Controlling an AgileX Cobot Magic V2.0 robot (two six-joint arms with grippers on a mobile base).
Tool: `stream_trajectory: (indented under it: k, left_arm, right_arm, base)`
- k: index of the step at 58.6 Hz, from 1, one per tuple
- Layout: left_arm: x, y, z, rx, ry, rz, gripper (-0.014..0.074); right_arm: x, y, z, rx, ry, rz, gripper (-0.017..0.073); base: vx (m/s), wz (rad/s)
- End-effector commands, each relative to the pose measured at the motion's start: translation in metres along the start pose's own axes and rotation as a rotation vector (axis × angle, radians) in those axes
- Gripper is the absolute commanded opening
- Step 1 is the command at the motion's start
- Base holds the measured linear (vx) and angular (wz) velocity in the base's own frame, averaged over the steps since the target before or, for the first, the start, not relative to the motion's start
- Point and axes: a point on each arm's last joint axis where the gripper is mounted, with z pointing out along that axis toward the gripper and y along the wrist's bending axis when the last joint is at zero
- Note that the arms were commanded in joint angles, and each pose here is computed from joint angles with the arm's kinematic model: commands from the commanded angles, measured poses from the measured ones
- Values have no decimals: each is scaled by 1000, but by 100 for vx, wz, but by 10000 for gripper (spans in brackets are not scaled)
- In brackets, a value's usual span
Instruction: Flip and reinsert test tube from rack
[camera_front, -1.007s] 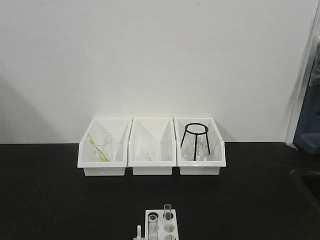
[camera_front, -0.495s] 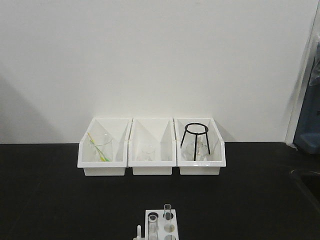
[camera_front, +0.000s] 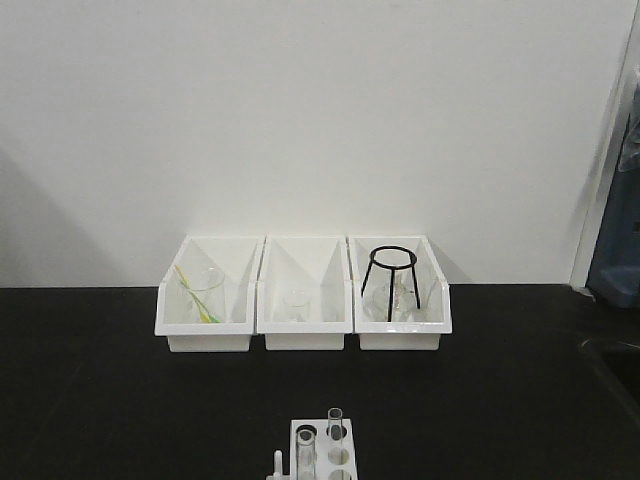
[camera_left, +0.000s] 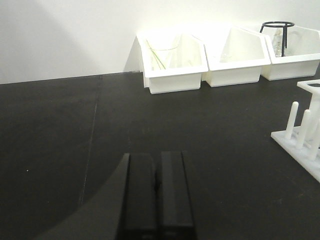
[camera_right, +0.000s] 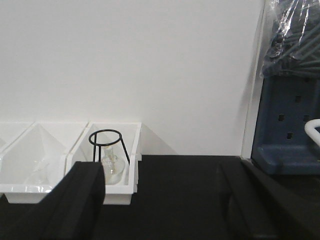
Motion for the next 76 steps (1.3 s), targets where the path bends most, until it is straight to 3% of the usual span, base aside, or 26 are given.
stream_trajectory:
  k: [1, 8, 12, 18, 27, 38, 46, 52, 76]
  left_arm:
    - [-9, -1, -1, 13, -88, -14, -6]
    - [-9, -1, -1, 13, -88, -14, -6]
    - [-9, -1, -1, 13, -88, -14, -6]
    - [-9, -1, -1, 13, -88, -14, -6]
    - [-9, -1, -1, 13, -88, -14, -6]
    - [-9, -1, -1, 13, -88, -14, -6]
    - [-9, -1, -1, 13, -88, -14, -6]
    - [-9, -1, -1, 13, -88, -14, -6]
    - [-9, -1, -1, 13, -88, -14, -6]
  right_arm:
    - [-24, 3, -4, -38, -179, 4, 548]
    - [-11, 9, -5, -95, -258, -53, 535]
    - [4, 17, -6, -164, -294, -52, 524]
    - [41, 39, -7, -351, -274, -54, 505]
    - [86, 79, -5, -670, -188, -105, 488]
    - [115, 119, 17, -888, -104, -85, 485]
    - [127, 143, 38, -967, -77, -99, 485]
    - [131, 153, 54, -998, -87, -73, 485]
    - [142, 174, 98, -1044, -117, -32, 485]
  base:
    - [0, 0]
    - [0, 0]
    - [0, 0]
    - [0, 0]
    - [0, 0]
    - [0, 0]
    - [0, 0]
    - [0, 0]
    - [0, 0]
